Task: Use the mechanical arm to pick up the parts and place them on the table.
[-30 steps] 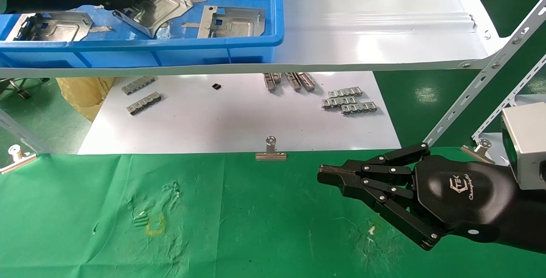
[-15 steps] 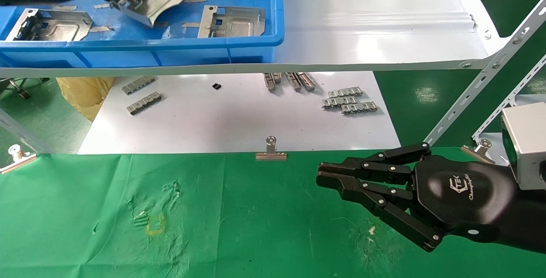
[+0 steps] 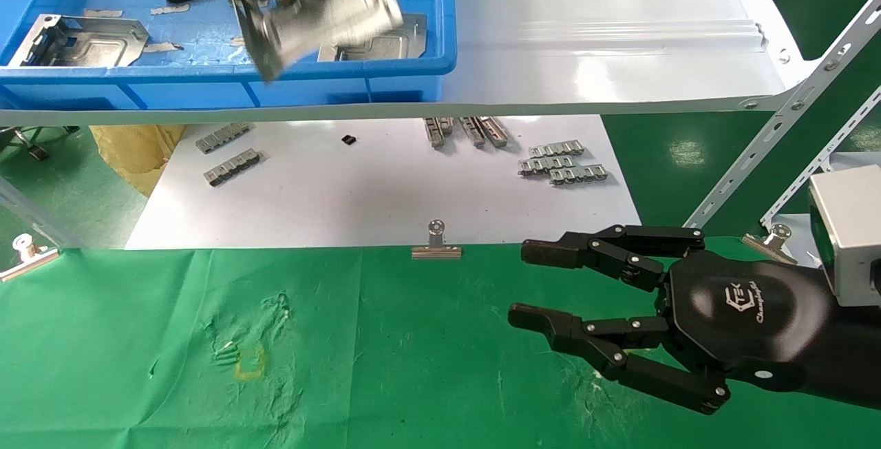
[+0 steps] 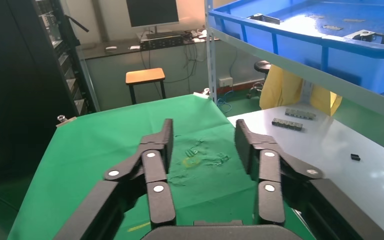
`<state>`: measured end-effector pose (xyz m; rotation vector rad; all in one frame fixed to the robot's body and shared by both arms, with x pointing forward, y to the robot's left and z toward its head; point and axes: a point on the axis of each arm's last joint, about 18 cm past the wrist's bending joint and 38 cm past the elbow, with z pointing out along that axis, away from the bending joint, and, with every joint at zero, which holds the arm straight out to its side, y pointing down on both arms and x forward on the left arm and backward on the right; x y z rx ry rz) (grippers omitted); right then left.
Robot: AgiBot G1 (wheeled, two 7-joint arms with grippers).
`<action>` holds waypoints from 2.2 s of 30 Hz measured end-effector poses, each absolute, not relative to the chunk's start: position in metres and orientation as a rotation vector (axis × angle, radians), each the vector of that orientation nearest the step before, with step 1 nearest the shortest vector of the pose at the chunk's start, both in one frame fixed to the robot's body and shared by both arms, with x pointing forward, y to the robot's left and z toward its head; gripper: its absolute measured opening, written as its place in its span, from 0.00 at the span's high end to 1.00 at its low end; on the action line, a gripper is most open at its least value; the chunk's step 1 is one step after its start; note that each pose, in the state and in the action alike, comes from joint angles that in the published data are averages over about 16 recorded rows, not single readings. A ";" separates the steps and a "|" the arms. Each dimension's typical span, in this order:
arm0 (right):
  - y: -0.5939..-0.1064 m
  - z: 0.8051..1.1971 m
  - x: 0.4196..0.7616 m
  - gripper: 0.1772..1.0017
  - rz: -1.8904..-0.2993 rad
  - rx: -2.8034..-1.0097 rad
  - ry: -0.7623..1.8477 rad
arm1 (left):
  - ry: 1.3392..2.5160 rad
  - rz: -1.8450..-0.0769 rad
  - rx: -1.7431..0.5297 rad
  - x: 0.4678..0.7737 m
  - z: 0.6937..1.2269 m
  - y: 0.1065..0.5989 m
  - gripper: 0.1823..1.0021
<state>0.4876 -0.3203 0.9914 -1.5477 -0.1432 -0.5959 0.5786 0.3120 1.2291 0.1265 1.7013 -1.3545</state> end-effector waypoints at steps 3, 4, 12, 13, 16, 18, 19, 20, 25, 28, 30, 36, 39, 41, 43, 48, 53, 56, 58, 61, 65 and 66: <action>-0.320 0.991 0.488 0.63 -0.596 -1.548 -0.143 | 1.730 -1.329 0.235 0.570 1.216 0.309 0.89; -0.320 0.991 0.488 0.60 -0.596 -1.548 -0.143 | 1.736 -1.319 0.265 0.567 1.211 0.309 0.89; -0.320 0.991 0.488 0.35 -0.596 -1.548 -0.143 | 1.815 -1.184 0.409 0.562 1.158 0.316 0.89; -0.320 0.991 0.488 0.32 -0.596 -1.548 -0.143 | 1.831 -1.164 0.416 0.564 1.150 0.318 0.89; -0.320 0.991 0.488 0.25 -0.596 -1.548 -0.143 | 1.883 -1.101 0.418 0.571 1.123 0.327 0.89; -0.320 0.991 0.488 0.20 -0.596 -1.548 -0.143 | 1.919 -1.057 0.407 0.578 1.105 0.335 0.89; -0.320 0.991 0.488 0.18 -0.596 -1.548 -0.143 | 1.937 -1.033 0.399 0.582 1.097 0.339 0.89; -0.320 0.991 0.488 0.16 -0.596 -1.548 -0.143 | 1.956 -1.010 0.392 0.586 1.088 0.343 0.89; -0.320 0.991 0.488 0.09 -0.596 -1.548 -0.143 | 2.045 -0.907 0.364 0.607 1.044 0.361 0.89; -0.320 0.991 0.488 0.06 -0.596 -1.548 -0.143 | 2.088 -0.867 0.351 0.617 1.021 0.368 0.89; -0.320 0.991 0.488 0.04 -0.596 -1.548 -0.143 | 2.109 -0.842 0.352 0.622 1.007 0.371 0.89; -0.320 0.991 0.488 0.01 -0.596 -1.548 -0.143 | 2.144 -0.797 0.361 0.634 0.976 0.376 0.89; -0.320 0.991 0.488 0.00 -0.596 -1.548 -0.143 | 2.151 -0.778 0.362 0.639 0.965 0.377 0.89; -0.320 0.991 0.488 0.00 -0.596 -1.548 -0.143 | 2.153 -0.768 0.359 0.641 0.961 0.378 0.89; -0.320 0.991 0.488 0.00 -0.596 -1.548 -0.143 | 2.154 -0.765 0.353 0.643 0.958 0.379 0.88; -0.320 0.991 0.488 0.00 -0.596 -1.548 -0.143 | 2.153 -0.807 0.309 0.642 0.955 0.381 0.85; -0.320 0.991 0.488 0.00 -0.596 -1.548 -0.143 | 2.140 -0.910 0.224 0.637 0.956 0.384 0.79; -0.320 0.991 0.488 0.00 -0.596 -1.548 -0.143 | 2.127 -0.983 0.167 0.632 0.956 0.387 0.73; -0.320 0.991 0.488 0.00 -0.596 -1.548 -0.143 | 2.118 -1.029 0.133 0.630 0.956 0.389 0.69; -0.320 0.991 0.488 0.00 -0.596 -1.548 -0.143 | 2.104 -1.083 0.091 0.626 0.955 0.392 0.62; -0.320 0.991 0.488 0.00 -0.596 -1.548 -0.143 | 2.095 -1.115 0.063 0.625 0.953 0.393 0.52; -0.320 0.991 0.488 0.00 -0.596 -1.548 -0.143 | 2.094 -1.119 0.061 0.625 0.953 0.393 0.49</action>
